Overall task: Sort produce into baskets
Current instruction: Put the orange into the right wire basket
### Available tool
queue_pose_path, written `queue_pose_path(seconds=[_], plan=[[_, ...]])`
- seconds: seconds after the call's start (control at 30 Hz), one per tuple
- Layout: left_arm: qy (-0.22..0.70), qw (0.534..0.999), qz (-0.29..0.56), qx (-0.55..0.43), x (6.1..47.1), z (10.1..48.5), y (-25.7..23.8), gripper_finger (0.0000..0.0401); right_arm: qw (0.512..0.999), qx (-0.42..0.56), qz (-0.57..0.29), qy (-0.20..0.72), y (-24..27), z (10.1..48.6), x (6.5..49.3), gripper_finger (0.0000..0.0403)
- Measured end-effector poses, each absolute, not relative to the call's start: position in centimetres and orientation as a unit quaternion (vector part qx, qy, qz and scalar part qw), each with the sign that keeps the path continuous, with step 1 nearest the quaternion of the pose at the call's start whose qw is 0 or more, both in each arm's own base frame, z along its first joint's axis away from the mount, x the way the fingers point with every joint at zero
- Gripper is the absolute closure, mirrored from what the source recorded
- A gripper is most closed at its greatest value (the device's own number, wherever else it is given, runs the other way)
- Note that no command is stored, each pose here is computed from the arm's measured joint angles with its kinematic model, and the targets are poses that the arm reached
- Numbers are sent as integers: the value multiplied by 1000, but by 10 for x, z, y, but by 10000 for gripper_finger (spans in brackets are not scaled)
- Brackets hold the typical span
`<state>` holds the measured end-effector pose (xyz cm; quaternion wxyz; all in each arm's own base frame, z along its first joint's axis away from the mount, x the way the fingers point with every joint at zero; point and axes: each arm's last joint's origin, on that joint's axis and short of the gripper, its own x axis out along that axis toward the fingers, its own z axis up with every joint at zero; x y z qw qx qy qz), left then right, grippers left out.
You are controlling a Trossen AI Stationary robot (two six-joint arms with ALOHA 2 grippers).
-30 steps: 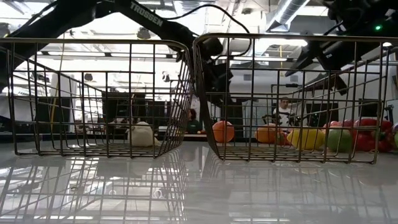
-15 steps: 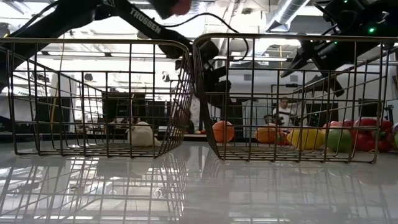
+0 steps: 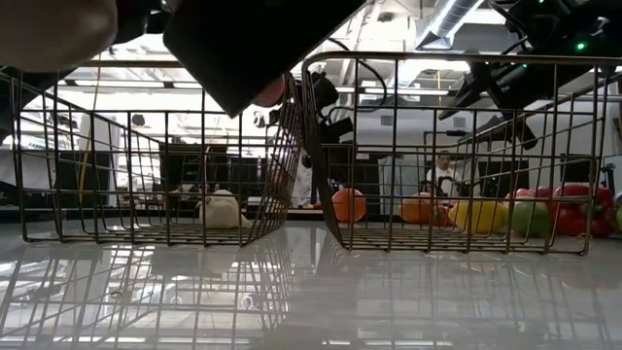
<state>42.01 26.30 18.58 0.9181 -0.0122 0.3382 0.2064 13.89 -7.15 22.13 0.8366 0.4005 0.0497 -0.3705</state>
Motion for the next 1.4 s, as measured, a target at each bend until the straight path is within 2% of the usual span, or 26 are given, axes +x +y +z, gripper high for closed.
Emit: queue_pose_path(seconds=[0.5,0.7,0.83,0.97,1.13,1.27,1.4], plan=[[359,906,212,-79,414,180,263,26,845,405,-348,35,-71,225,141,101],[365,902,207,-103,417,204,263,26,848,410,-333,42,-71,226,142,101],[401,889,180,-127,415,217,256,29,858,400,-318,44,-72,238,147,101],[419,885,156,-131,408,237,242,51,874,375,-304,57,-76,255,157,101],[413,892,141,-116,400,269,223,98,878,352,-308,99,-82,264,170,101],[405,899,129,-106,395,291,207,133,887,347,-278,122,-84,270,180,101],[389,907,117,-110,381,292,186,160,901,327,-252,136,-86,275,187,101]])
